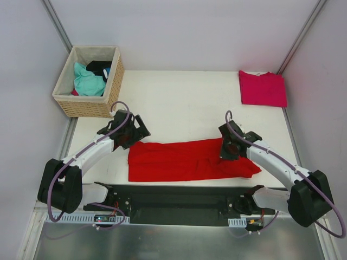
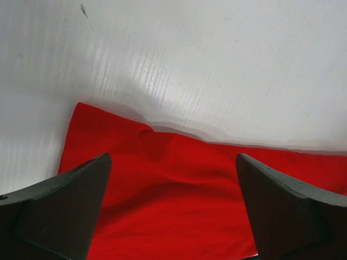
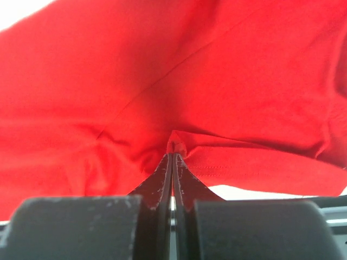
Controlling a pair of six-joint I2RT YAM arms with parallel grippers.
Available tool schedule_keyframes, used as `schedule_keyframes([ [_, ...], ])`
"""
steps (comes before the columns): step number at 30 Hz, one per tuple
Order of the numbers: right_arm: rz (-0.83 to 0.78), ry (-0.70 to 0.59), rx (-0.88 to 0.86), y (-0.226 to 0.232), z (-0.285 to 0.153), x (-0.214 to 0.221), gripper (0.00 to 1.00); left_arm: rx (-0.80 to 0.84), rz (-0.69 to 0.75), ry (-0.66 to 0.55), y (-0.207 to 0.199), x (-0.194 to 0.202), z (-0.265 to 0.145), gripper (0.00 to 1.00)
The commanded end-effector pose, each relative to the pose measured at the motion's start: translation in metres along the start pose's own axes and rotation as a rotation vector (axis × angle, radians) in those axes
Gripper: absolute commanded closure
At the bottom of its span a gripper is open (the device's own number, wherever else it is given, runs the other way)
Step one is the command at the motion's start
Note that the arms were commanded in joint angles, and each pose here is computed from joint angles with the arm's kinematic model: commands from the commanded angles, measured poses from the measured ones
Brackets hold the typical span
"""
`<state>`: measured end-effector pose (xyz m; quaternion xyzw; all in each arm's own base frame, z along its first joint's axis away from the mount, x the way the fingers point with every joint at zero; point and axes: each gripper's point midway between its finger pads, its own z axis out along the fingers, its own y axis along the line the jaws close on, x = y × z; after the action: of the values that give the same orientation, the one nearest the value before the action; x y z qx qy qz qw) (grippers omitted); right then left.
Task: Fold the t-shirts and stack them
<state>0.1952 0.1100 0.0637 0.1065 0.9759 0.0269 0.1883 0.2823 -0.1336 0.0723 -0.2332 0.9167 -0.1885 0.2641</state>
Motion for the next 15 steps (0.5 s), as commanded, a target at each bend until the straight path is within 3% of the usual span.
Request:
schedule_keyframes([
  [1,-0.002,-0.016,0.005,0.006,-0.015,0.005,0.99,0.028,-0.004,-0.004,-0.010,0.000,-0.001,0.01],
  [15,-0.124,0.005,-0.032,0.034,-0.030,0.033,0.99,0.043,0.000,-0.013,-0.014,0.002,-0.006,0.01],
])
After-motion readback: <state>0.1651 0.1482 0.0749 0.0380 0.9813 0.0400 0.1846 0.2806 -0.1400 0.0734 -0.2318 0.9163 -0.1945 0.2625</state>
